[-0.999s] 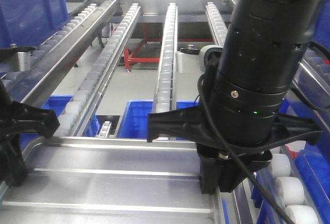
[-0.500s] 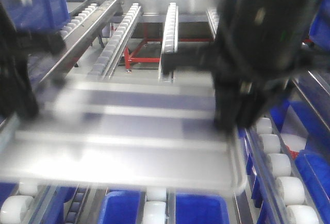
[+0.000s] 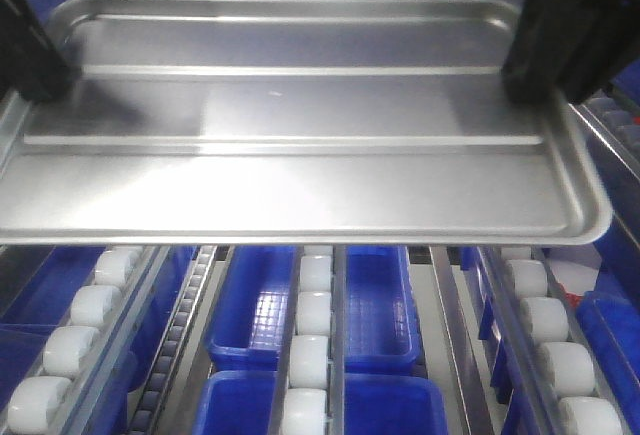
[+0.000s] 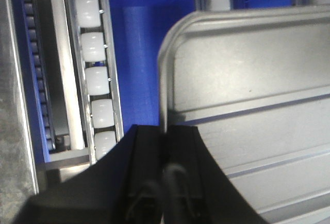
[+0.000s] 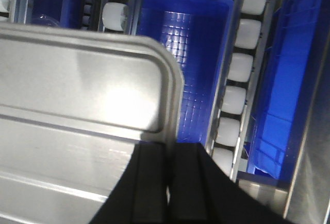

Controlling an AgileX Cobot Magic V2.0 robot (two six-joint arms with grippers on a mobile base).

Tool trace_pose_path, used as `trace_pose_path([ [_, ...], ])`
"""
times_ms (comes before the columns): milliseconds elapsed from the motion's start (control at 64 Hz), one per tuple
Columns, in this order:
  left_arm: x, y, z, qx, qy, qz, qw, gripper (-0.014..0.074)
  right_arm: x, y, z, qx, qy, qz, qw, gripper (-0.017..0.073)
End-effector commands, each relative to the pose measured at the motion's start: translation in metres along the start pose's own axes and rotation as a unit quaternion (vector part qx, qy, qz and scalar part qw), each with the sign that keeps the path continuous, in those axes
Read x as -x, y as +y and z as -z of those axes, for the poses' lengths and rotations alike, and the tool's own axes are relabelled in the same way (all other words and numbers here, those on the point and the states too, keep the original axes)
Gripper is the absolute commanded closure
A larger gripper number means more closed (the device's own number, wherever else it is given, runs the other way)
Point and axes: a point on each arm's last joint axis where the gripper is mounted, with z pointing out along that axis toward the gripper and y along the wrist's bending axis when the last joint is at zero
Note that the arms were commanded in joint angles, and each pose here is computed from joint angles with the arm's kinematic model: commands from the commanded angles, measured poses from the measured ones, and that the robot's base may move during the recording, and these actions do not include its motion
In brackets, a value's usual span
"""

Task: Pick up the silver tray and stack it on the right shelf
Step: 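Lift the silver tray with both grippers off the shelf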

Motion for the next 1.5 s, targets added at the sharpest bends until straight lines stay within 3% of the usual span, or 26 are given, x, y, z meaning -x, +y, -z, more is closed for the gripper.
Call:
trace_pose_path([
  [0,0.0106,-0.0119,0.0164,-0.011,-0.048,-0.016,0.999,0.0687,0.0095,0.0004,0.0186,0.021,-0.046,0.011,0.999,0.0503],
  [578,0.0129,-0.0159,0.0154,-0.002,-0.047,-0.018,0.999,0.0687,0.0059,-0.0034,0.0175,0.000,-0.027,0.012,1.000,0.0503],
  [1483,0.0128,-0.0158,0.0154,-0.001,-0.046,-0.018,0.999,0.0687,0.0059,-0.0034,0.0175,0.000,-0.027,0.012,1.000,0.0503],
])
